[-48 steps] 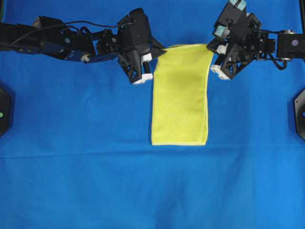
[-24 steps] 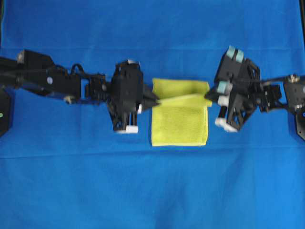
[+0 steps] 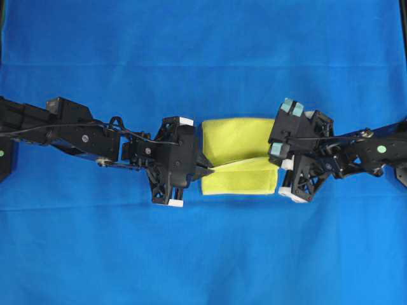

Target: Fold the yellow towel.

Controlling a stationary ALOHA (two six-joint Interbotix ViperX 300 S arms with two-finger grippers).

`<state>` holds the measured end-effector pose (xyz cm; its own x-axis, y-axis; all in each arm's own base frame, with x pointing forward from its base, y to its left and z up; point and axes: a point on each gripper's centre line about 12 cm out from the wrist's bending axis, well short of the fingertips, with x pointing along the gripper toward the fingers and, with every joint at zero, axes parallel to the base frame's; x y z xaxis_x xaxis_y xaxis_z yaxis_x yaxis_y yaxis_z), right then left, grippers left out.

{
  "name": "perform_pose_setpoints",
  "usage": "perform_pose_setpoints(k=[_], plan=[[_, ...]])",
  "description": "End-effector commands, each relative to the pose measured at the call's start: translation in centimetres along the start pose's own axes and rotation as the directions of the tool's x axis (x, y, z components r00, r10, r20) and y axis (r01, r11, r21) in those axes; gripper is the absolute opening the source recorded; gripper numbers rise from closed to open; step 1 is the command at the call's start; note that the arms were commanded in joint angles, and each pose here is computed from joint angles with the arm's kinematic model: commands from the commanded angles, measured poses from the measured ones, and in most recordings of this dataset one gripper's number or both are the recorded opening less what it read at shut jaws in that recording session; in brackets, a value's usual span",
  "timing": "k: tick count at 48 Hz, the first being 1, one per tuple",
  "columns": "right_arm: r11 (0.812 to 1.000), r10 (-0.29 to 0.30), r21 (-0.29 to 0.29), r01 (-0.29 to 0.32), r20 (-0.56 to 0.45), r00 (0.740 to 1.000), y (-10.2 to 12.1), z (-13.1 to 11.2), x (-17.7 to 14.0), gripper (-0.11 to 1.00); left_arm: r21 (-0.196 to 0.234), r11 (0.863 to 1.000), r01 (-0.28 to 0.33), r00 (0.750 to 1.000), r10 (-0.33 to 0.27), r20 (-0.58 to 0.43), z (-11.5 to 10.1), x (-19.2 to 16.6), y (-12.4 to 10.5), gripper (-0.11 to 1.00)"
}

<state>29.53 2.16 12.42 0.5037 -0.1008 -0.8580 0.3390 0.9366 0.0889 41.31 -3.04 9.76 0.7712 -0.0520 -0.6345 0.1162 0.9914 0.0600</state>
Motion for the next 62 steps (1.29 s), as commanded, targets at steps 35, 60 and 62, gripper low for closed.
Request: perform_pose_setpoints(k=[35,60,62], plan=[[0.996,0.085,-0.035,-0.083,0.062,0.994,2.4,1.1,-1.1,0.65,0.001,1.0,0.017,0.999,-0.017,0.046,1.7,-1.2,-0.9,0.6],[0.997,0.066,-0.06,-0.05,0.303,0.951,1.3,4.6,-12.4,0.61,0.016,1.0,0.006,0.973,-0.01,0.229,7.1,-12.6,-0.3,0.58],[0.997,0.062,-0.069,-0.041,0.327,0.943,0.8,4.5,-13.1,0.61,0.014,1.0,0.004,0.97,-0.007,0.243,7.1,-13.4,-0.3,0.58]])
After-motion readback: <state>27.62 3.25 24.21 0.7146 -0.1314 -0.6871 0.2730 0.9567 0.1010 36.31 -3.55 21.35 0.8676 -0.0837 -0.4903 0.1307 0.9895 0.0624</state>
